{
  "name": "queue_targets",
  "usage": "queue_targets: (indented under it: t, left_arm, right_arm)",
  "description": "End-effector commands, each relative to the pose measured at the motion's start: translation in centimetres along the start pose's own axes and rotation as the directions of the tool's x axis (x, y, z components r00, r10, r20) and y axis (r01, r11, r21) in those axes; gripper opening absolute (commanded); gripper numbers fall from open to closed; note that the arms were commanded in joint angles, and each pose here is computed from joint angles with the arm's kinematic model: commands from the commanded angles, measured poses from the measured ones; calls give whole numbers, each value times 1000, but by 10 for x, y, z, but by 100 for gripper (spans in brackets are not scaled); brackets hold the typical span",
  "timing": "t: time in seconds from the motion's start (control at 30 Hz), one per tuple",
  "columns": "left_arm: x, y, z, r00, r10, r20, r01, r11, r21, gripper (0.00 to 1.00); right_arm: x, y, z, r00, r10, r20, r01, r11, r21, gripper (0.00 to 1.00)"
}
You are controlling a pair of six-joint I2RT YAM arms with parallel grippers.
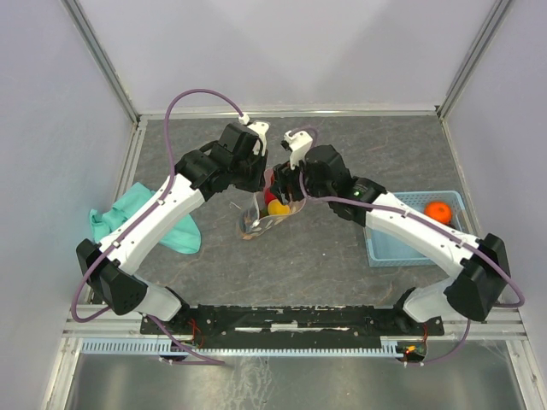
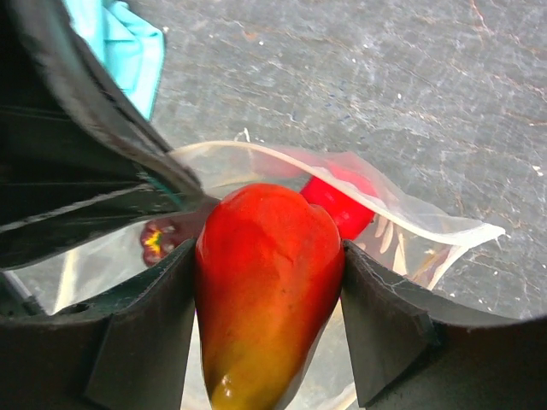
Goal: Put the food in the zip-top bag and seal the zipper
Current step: Place the fake fruit in the zipper food storage bag.
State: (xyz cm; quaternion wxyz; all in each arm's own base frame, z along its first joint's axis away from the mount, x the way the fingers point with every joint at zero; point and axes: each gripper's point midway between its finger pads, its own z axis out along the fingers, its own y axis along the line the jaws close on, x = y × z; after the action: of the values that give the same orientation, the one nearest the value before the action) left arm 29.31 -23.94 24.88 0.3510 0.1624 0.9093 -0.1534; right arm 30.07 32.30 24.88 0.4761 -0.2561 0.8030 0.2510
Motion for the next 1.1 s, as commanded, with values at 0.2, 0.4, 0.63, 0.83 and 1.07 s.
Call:
queue_targets:
  t: [0.2,0.4,0.63,0.83,1.07]
  left_arm:
    - [-19,-13,-12,997,12,71,-17,998,63,3]
    - [-17,-14,-11,998,10,65,-14,998,64,3]
    - [-16,-13,-10,998,7,63,-11,998,64,3]
    - [-17,-13,-9,998,5,64,-9,998,61,3]
    - [-16,-13,-6,998,5,58,-8,998,59,3]
  right_arm:
    - [10,-34,22,998,-41,42,33,984,175,67]
    - [13,-47,25,999,-40,37,30,969,244,76]
    - [5,-46,20,998,-7,62,-9,968,252,79]
    - [-15,-37,-1,994,39,106,-61,974,220,79]
    - [-30,-41,-38,985,99,138,-132,957,259,77]
